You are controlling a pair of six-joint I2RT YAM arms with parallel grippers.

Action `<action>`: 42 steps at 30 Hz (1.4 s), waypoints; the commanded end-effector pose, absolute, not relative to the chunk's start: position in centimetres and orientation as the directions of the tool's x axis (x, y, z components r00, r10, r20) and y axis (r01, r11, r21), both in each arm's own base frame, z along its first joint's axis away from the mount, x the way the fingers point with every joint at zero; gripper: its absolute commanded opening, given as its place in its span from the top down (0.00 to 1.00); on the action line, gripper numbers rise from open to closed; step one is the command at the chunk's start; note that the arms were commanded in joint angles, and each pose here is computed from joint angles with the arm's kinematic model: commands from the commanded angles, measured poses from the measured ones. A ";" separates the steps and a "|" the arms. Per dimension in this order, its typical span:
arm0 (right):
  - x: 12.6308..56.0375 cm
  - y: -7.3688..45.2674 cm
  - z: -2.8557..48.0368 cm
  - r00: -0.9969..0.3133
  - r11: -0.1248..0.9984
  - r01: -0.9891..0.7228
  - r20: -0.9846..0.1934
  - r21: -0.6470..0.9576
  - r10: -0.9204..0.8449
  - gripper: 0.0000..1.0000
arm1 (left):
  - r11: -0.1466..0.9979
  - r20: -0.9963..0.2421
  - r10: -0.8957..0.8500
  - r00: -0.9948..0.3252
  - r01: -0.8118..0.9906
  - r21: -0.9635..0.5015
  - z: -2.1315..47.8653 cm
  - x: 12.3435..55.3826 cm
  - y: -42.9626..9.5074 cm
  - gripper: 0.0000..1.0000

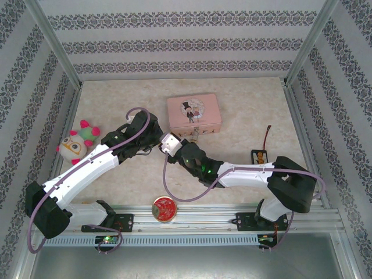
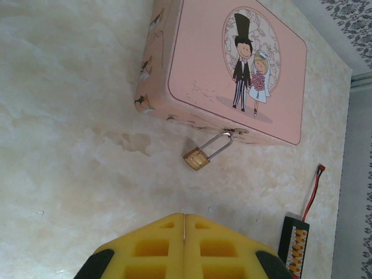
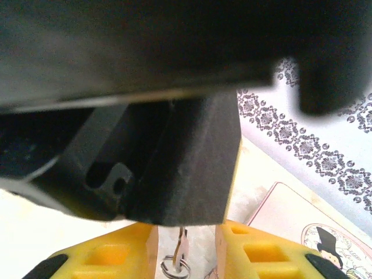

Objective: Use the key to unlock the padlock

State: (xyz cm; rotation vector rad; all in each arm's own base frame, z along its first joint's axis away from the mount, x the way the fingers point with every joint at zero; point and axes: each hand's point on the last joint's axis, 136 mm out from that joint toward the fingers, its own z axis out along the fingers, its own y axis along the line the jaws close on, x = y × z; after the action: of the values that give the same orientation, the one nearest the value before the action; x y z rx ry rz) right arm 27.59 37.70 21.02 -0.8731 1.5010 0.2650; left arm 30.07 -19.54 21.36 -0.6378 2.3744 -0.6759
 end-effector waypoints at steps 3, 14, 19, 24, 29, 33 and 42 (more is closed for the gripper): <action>29.1 37.0 18.9 0.031 0.727 -0.597 -0.915 -0.339 -0.402 0.65 | 0.708 -0.368 -0.595 -0.714 -0.250 -0.660 23.3 29.3 -20.4 1.00; 27.6 36.1 18.5 0.037 0.706 -0.636 -0.925 -0.313 -0.377 0.60 | 0.705 -0.387 -0.618 -0.685 -0.265 -0.658 23.8 29.2 -19.5 1.00; 26.9 35.6 18.4 0.043 0.691 -0.655 -0.929 -0.305 -0.369 0.58 | 0.705 -0.386 -0.618 -0.685 -0.266 -0.657 23.7 29.2 -19.5 1.00; 27.2 36.0 18.8 0.054 0.694 -0.650 -0.929 -0.311 -0.365 0.57 | 0.705 -0.377 -0.612 -0.695 -0.265 -0.657 23.5 29.2 -19.7 1.00; 28.0 36.4 20.0 0.080 0.718 -0.618 -0.934 -0.321 -0.349 0.57 | 0.708 -0.377 -0.610 -0.697 -0.267 -0.654 23.4 29.0 -19.6 1.00; 28.4 37.0 20.5 0.099 0.717 -0.613 -0.933 -0.332 -0.347 0.57 | 0.709 -0.371 -0.610 -0.701 -0.272 -0.651 23.2 28.8 -19.5 1.00; 28.8 37.2 22.0 0.133 0.732 -0.599 -0.942 -0.324 -0.308 0.62 | 0.707 -0.366 -0.612 -0.701 -0.277 -0.651 23.0 28.8 -19.5 1.00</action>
State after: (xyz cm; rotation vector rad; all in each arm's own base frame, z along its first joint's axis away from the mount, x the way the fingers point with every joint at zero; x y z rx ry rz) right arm 28.05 37.18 19.97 -0.8480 1.5068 0.2417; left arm 29.46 -19.36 23.19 -0.6403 2.3296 -0.7377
